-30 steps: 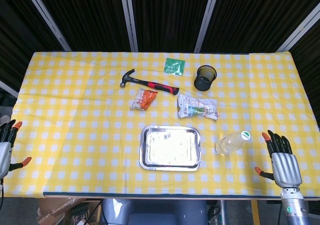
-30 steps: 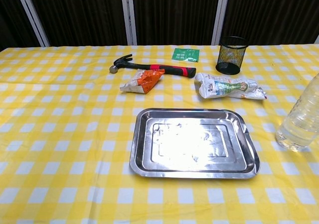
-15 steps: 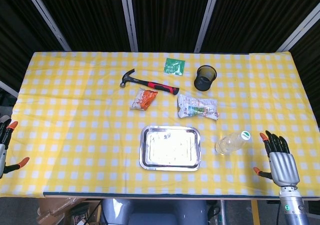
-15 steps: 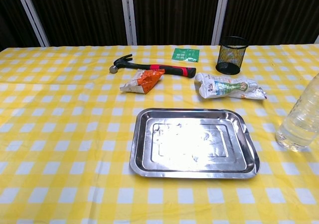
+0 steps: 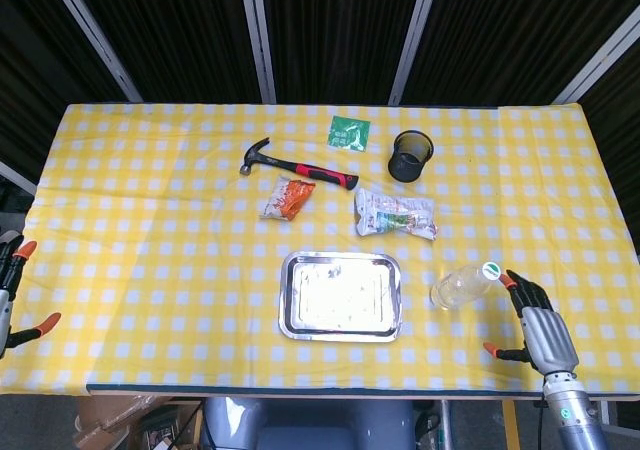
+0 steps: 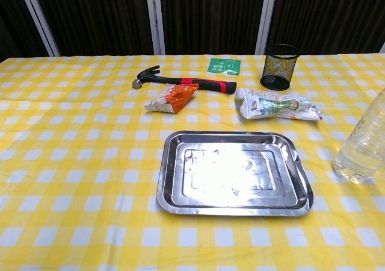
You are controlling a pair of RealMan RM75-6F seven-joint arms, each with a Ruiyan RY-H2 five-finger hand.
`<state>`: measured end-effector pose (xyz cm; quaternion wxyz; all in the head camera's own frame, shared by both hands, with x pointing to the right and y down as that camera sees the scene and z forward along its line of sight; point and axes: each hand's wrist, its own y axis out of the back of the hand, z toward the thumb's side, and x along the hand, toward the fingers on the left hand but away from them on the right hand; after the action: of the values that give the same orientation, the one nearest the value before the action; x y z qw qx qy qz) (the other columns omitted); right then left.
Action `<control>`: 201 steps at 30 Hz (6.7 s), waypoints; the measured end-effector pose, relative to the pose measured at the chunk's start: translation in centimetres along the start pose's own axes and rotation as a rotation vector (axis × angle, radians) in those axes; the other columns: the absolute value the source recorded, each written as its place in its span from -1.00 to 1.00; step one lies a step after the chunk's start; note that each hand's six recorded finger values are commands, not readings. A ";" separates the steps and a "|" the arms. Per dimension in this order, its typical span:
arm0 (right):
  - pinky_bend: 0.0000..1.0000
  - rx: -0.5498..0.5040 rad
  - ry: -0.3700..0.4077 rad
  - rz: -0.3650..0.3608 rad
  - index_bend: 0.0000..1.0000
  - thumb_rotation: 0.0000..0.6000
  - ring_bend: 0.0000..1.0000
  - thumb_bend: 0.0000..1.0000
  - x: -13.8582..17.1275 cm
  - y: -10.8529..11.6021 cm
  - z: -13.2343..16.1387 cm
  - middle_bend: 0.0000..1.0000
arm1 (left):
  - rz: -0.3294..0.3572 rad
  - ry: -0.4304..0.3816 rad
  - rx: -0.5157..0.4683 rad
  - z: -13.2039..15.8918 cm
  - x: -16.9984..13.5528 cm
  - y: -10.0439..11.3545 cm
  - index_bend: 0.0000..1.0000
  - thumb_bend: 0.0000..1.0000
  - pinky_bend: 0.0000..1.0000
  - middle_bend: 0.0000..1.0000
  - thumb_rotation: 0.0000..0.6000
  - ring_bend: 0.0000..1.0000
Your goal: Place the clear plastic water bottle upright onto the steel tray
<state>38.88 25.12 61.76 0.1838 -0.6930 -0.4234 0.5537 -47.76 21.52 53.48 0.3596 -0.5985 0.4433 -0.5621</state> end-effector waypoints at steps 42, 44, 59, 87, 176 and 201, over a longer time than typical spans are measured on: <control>-1.00 -0.631 -0.154 0.055 0.44 1.00 -0.45 -0.22 -6.9 -5.6 4.7 0.18 | -0.044 0.022 0.029 0.1 0.1 -0.9 -0.87 -0.62 -1.00 -1.00 1.00 -1.00; -1.00 -0.631 -0.135 0.062 0.45 1.00 -0.45 -0.21 -6.7 -5.2 5.3 0.19 | -0.042 0.021 0.027 0.1 0.1 -0.9 -0.87 -0.62 -1.00 -1.00 1.00 -1.00; -1.00 -0.518 0.013 0.156 0.45 1.00 -0.44 -0.18 -5.4 -3.2 14.2 0.21 | -0.018 0.019 0.004 -0.3 -0.1 -0.1 -0.87 -0.62 -1.00 -1.00 1.00 -1.00; -1.00 -0.398 0.163 0.055 0.45 1.00 -0.44 -0.15 -4.7 8.6 20.4 0.21 | -0.010 0.027 -0.018 -0.7 -0.2 0.5 -0.87 -0.62 -1.00 -1.00 1.00 -1.00; -1.00 -0.517 0.179 0.231 0.46 1.00 -0.42 -0.07 -4.0 -3.7 26.9 0.22 | -0.031 0.059 -0.037 -2.0 0.4 0.6 -0.87 -0.62 -1.00 -1.00 1.00 -1.00; -1.00 -0.510 0.002 0.139 0.46 1.00 -0.42 -0.07 -3.0 2.5 8.5 0.22 | -0.041 0.053 -0.015 -1.1 0.3 -0.1 -0.87 -0.62 -1.00 -1.00 1.00 -1.00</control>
<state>31.93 19.48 59.06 -0.0349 -0.7451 -0.5004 0.4395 -48.80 21.36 53.84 0.3315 -0.5950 0.4445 -0.5818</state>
